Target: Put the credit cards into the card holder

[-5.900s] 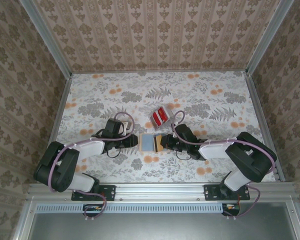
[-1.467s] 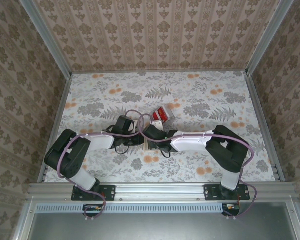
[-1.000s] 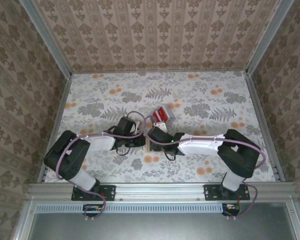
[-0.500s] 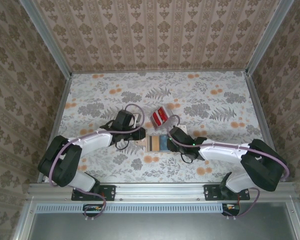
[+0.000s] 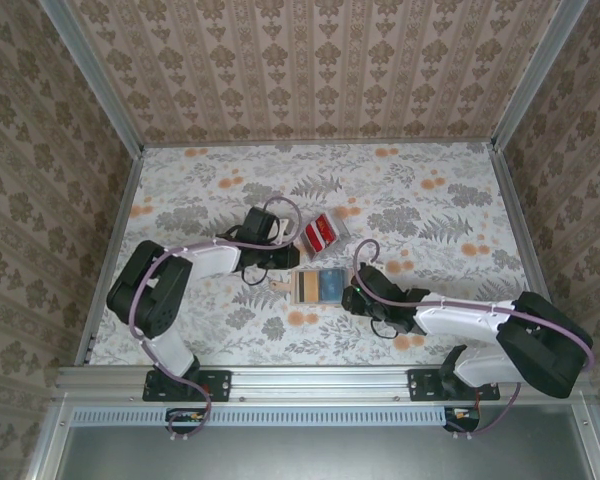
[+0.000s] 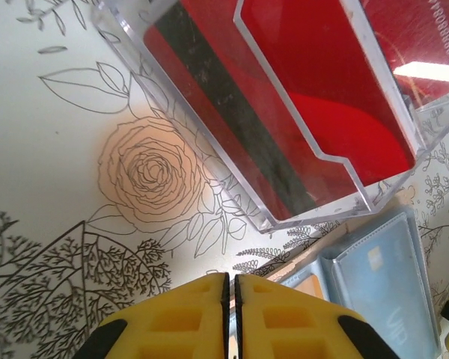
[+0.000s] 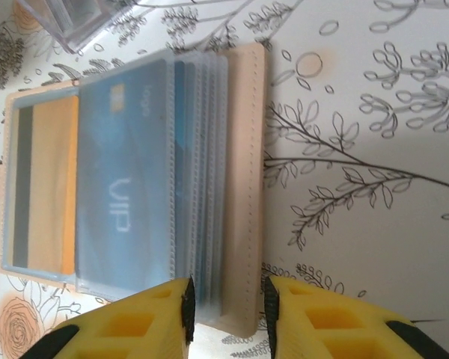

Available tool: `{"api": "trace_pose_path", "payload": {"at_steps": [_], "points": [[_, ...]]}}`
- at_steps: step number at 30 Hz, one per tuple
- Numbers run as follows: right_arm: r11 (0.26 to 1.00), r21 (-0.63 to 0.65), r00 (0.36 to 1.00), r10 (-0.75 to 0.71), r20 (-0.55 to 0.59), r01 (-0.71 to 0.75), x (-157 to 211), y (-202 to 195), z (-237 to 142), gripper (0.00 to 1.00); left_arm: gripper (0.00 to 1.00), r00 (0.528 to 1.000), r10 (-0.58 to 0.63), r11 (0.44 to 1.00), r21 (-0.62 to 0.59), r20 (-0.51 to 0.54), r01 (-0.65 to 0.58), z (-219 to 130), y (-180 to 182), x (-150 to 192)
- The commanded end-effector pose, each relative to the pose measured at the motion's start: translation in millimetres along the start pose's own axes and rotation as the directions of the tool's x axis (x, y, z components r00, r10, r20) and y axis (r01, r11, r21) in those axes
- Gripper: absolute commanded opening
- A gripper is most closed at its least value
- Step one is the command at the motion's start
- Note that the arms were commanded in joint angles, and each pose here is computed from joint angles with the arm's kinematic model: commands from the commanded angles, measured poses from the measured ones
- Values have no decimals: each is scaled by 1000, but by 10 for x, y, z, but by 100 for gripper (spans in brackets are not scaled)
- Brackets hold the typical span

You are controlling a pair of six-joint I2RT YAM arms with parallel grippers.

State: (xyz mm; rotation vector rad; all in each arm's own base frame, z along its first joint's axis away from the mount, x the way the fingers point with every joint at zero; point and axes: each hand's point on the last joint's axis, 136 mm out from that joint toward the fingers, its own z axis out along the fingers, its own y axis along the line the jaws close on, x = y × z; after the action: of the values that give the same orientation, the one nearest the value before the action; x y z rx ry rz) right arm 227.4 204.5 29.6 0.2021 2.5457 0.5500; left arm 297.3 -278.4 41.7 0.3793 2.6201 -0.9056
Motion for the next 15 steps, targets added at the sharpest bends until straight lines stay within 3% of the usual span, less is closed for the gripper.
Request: {"api": "trace_pose_path", "payload": {"at_steps": [1, 8, 15], "points": [[996, -60, 998, 69, -12, -69, 5, 64, 29, 34, 13, 1000, 29, 998, 57, -7, -28, 41, -93, -25], [994, -82, 997, 72, -20, -74, -25, 155, 147, 33, 13, 998, 15, 998, 63, -56, -11, 76, -58, 152], [998, -26, 998, 56, -3, -56, -109, 45, 191, 33, 13, 995, -1, 999, 45, -102, 6, 25, 17, 390]]}}
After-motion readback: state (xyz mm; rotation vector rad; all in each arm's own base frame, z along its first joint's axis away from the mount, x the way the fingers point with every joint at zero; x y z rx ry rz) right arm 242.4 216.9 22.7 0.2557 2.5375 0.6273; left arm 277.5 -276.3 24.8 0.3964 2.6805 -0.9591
